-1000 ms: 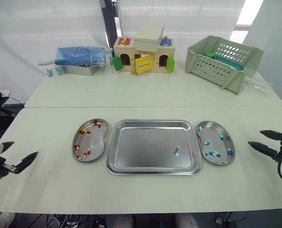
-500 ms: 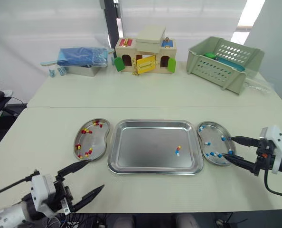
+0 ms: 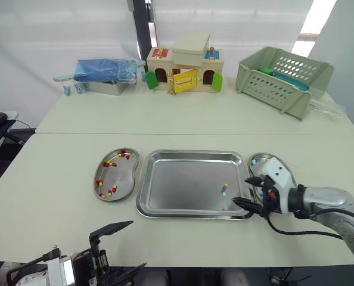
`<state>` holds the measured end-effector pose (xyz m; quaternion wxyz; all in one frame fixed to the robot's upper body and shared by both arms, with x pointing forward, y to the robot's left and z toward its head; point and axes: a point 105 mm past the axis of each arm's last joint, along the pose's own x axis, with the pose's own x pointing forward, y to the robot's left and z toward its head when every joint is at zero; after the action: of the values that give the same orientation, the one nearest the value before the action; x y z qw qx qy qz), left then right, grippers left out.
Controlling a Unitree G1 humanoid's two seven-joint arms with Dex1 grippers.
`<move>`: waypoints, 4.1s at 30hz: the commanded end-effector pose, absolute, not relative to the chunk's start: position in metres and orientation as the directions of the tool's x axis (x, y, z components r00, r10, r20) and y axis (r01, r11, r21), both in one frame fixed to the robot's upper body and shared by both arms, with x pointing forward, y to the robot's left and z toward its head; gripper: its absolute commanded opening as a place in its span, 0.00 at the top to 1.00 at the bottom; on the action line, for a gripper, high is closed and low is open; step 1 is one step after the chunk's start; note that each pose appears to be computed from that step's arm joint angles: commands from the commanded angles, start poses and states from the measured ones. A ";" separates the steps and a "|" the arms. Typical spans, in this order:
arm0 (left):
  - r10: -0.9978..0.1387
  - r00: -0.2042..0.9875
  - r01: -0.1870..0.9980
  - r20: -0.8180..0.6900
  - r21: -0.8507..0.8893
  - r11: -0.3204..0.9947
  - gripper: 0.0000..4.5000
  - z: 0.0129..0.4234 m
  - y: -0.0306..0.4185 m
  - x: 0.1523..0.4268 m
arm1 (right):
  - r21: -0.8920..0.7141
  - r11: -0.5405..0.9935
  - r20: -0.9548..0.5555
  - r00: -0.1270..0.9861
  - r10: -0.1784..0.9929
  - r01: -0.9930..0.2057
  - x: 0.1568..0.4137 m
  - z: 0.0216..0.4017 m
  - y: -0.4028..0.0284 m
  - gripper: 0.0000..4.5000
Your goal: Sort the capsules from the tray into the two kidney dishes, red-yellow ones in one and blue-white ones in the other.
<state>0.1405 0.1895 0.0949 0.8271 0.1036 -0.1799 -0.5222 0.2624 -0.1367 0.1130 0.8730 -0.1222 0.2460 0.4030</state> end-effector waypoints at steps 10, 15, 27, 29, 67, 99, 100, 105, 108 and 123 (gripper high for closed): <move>-0.888 0.389 0.823 0.247 0.340 0.455 0.00 0.098 0.182 0.130 | -0.139 0.629 -0.630 0.558 0.539 -0.765 0.260 0.091 -0.104 0.00; -0.886 0.390 0.819 0.250 0.345 0.458 0.00 0.100 0.182 0.132 | -0.151 0.640 -0.651 0.563 0.509 -0.753 0.263 0.086 -0.099 0.09; -0.878 0.406 0.807 0.252 0.352 0.474 0.00 0.101 0.182 0.136 | -0.177 0.650 -0.665 0.577 0.475 -0.739 0.266 0.082 -0.102 0.85; -0.877 0.408 0.806 0.253 0.353 0.476 0.00 0.101 0.181 0.137 | -0.179 0.650 -0.661 0.580 0.477 -0.738 0.266 0.083 -0.102 0.97; -0.949 0.201 0.890 0.242 0.359 0.280 0.00 0.095 0.153 0.145 | -0.200 0.746 -0.503 0.720 0.479 -0.635 0.274 0.134 -0.247 0.75; -0.325 0.908 0.401 -0.265 0.324 0.857 0.00 0.167 0.369 0.231 | -0.184 0.652 -0.482 0.646 0.592 -0.735 0.261 0.141 -0.342 0.01; -0.291 0.914 0.376 -0.281 0.324 0.868 0.00 0.167 0.380 0.230 | -0.186 0.650 -0.490 0.643 0.589 -0.737 0.261 0.139 -0.345 0.01; -0.188 0.912 0.318 -0.363 0.341 0.884 0.00 0.158 0.414 0.223 | -0.196 0.644 -0.509 0.639 0.578 -0.739 0.264 0.135 -0.357 0.01; -0.176 0.915 0.308 -0.363 0.345 0.887 0.00 0.160 0.421 0.223 | -0.192 0.638 -0.506 0.632 0.586 -0.745 0.264 0.135 -0.357 0.01; -0.304 0.835 0.479 -0.460 0.333 0.813 0.00 0.145 0.388 0.240 | -0.156 0.566 -0.443 0.569 0.693 -0.810 0.241 0.134 -0.336 0.01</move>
<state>0.2316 0.4023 0.1309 0.9391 0.2000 0.2113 -0.1830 0.2440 -0.3447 0.1175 0.8711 -0.1655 0.2075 0.4131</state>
